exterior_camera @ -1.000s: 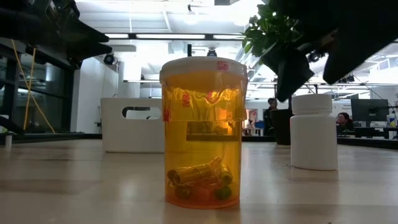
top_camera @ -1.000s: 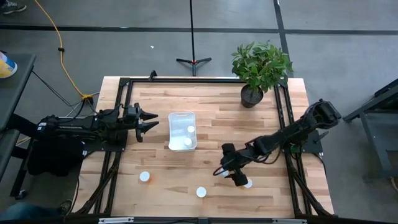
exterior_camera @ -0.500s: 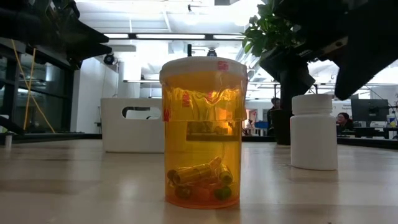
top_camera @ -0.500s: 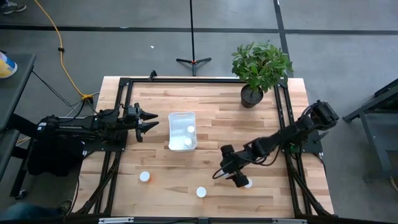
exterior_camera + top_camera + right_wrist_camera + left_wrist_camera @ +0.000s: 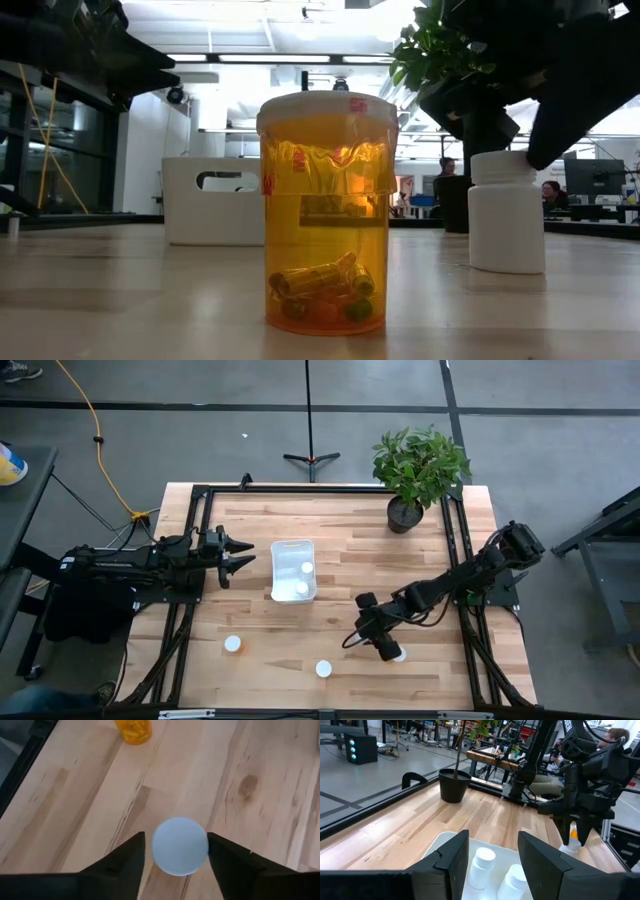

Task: Pick and place pill bottles into a basket
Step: Put the white pill bottle into the white bin

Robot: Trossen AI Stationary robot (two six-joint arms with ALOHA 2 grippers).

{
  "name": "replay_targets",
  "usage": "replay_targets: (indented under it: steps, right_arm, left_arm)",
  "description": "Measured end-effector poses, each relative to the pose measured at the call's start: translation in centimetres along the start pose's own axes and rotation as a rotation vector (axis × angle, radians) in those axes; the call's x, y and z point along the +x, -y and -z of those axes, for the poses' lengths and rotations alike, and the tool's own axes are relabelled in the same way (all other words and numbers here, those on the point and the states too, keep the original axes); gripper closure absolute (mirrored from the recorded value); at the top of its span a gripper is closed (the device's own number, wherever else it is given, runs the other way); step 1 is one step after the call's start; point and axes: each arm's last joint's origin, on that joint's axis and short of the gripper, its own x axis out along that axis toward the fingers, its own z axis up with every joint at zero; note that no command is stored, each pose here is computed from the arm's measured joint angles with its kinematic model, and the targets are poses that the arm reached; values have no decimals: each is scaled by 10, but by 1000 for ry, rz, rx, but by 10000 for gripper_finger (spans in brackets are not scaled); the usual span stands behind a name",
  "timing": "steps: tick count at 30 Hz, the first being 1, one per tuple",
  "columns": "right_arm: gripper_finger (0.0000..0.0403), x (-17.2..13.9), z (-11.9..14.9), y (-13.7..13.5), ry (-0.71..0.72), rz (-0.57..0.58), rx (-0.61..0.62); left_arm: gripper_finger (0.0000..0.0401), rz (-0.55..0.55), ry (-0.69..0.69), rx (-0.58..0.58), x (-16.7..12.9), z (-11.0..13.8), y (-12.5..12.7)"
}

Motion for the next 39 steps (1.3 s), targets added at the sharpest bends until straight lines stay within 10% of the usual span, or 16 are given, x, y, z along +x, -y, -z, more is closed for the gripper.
replay_targets:
  steps: [24, 39]
  right_arm:
    - [256, -3, -1, 19, -6, 63, 93]
    - [258, -41, -54, 75, 194, 199, 121]
  left_arm:
    - [197, 0, 0, 0, 0, 0, 0]
    - [197, 0, 0, -23, 0, 0, 0]
